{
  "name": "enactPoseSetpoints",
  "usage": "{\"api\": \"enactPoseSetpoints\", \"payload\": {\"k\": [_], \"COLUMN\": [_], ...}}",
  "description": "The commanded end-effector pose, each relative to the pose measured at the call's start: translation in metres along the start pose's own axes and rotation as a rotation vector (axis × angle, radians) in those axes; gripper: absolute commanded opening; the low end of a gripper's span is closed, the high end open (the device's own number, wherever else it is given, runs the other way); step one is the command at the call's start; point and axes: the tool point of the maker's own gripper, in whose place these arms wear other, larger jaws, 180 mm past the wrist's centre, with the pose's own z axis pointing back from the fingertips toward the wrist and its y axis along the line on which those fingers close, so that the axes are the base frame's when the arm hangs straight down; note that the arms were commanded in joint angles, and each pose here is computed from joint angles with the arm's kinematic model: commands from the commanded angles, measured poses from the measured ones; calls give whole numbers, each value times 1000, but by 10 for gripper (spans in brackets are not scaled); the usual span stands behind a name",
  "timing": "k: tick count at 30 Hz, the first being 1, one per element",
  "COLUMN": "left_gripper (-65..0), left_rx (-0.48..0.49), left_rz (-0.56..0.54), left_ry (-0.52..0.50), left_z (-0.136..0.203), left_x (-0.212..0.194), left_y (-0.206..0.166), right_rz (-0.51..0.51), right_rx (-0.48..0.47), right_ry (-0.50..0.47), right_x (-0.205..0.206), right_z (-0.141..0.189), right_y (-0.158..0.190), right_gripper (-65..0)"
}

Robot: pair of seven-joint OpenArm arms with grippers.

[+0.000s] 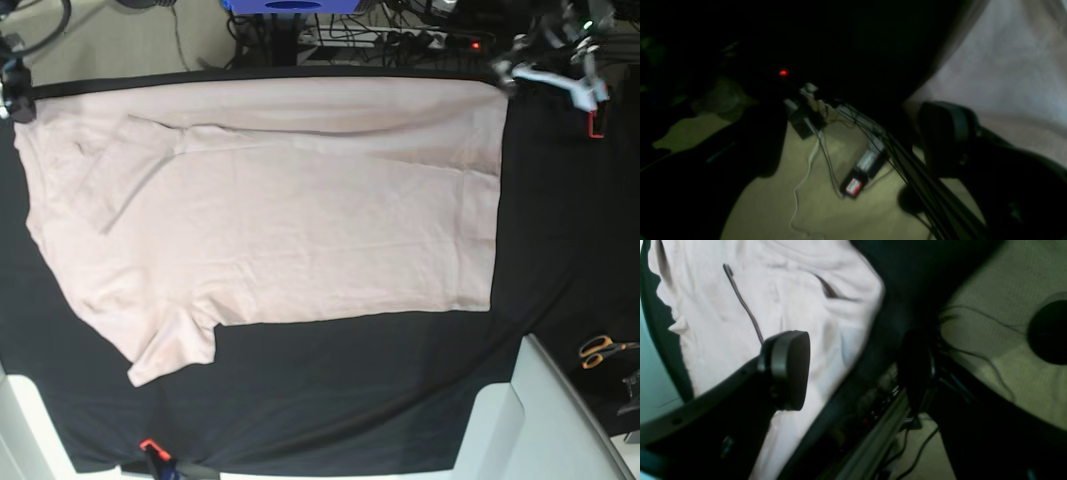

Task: Fold the T-shirt properly
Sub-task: 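Release the shirt and move the left gripper along the shirt side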

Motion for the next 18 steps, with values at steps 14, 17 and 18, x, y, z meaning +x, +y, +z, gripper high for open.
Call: {"api": "enactPoseSetpoints", "payload": {"k": [14, 17, 18], "left_gripper": [-44, -48, -48], "left_rx": [-183, -273, -301], "left_rz": [-100, -157, -180], "left_ry": [-309, -335, -333], "left_z": [42, 37, 35], "left_x": [100, 118, 124], "left_y": [-81, -121, -135], "right_rz": [355, 473, 496], "right_rx": [117, 199, 225], "right_ry": [-203, -210, -227], "right_x": [88, 101, 109], "right_z": [23, 2, -5], "right_y": [104, 154, 169], "right_gripper": [-240, -242, -242]}}
